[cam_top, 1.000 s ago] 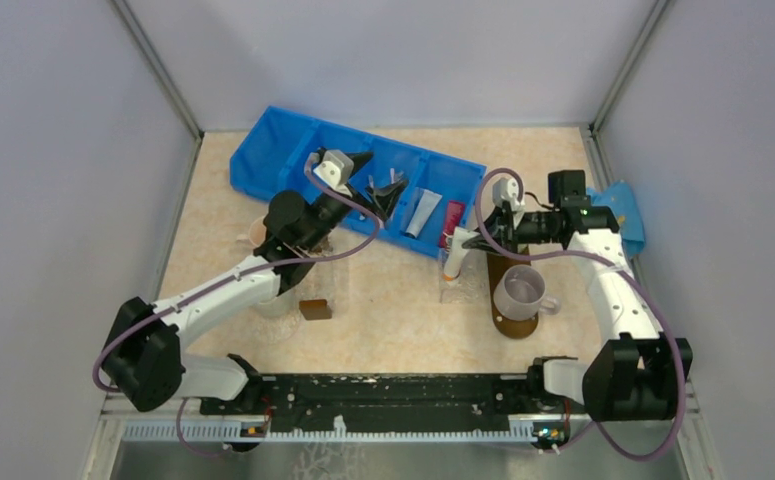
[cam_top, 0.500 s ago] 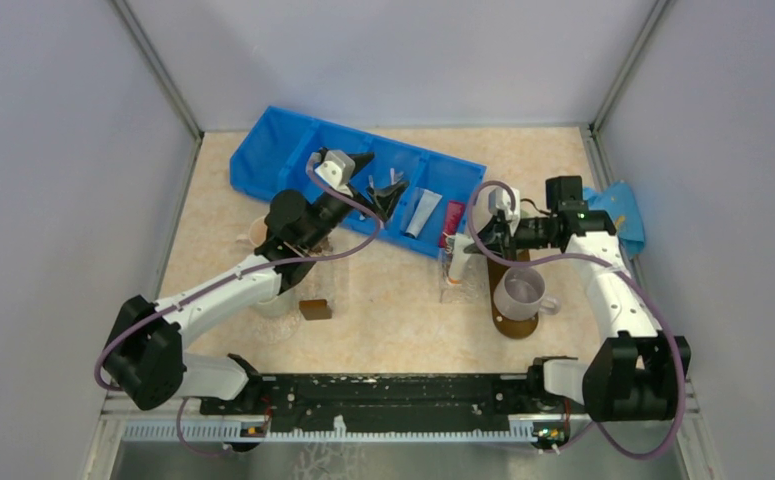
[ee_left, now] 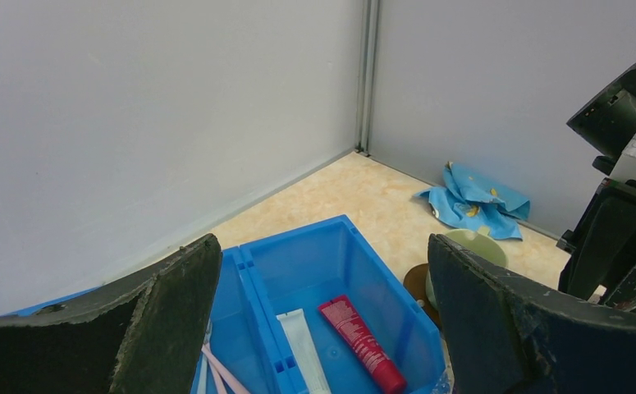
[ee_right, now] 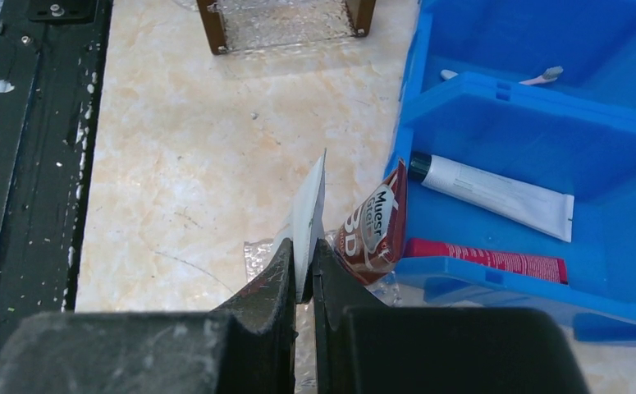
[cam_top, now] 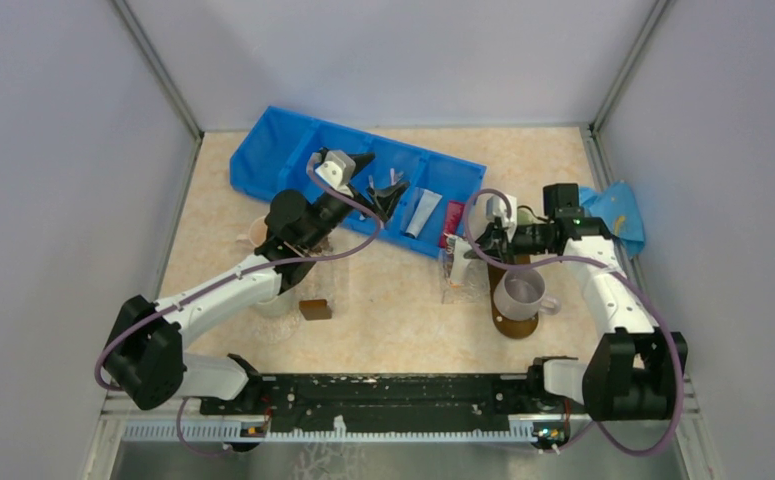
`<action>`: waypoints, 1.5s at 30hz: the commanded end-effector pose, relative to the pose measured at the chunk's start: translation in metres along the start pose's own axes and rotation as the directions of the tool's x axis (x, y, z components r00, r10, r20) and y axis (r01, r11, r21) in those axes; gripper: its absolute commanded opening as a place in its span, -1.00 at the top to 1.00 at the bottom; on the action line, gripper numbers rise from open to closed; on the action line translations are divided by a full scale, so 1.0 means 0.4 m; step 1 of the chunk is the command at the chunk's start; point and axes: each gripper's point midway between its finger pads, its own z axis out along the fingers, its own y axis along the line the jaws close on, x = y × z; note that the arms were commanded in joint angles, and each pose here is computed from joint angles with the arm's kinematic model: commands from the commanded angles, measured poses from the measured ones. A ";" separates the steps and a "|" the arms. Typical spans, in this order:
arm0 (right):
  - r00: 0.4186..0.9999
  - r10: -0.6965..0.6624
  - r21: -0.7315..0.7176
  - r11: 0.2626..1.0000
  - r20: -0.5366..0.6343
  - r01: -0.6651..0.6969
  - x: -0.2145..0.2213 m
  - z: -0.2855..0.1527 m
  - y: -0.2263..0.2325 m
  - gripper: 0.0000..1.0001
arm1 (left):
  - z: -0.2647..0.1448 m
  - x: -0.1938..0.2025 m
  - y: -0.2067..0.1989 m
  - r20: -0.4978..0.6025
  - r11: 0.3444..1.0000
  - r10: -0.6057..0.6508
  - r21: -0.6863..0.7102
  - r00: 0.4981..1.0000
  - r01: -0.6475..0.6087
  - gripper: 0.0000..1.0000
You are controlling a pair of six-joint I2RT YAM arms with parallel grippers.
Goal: Prepare toiletry sets of a toothbrush and toothpaste on the tray
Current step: Place the toothpaste in the toothpaste holder.
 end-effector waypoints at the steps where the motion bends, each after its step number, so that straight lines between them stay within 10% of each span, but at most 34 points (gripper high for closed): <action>1: 0.997 -0.064 0.016 0.998 0.041 0.064 -0.013 0.004 -0.025 0.93 | 0.007 -0.035 -0.004 0.039 1.000 -0.005 0.017 0.999 0.004 -0.99; 18: 0.999 -0.042 0.005 0.999 0.006 0.042 0.044 0.034 -0.026 0.68 | 0.006 -0.038 -0.008 0.043 1.000 -0.004 0.024 0.999 0.003 -0.99; 28: 0.998 -0.053 -0.015 0.998 0.022 0.053 0.026 0.034 -0.014 0.20 | 0.008 -0.033 -0.010 0.039 1.000 -0.007 0.030 0.999 0.006 -0.99; 45: 0.994 -0.079 -0.034 0.996 0.073 0.082 -0.072 -0.006 0.009 0.14 | 0.045 0.020 -0.008 -0.026 0.999 -0.003 0.045 1.000 0.005 -0.99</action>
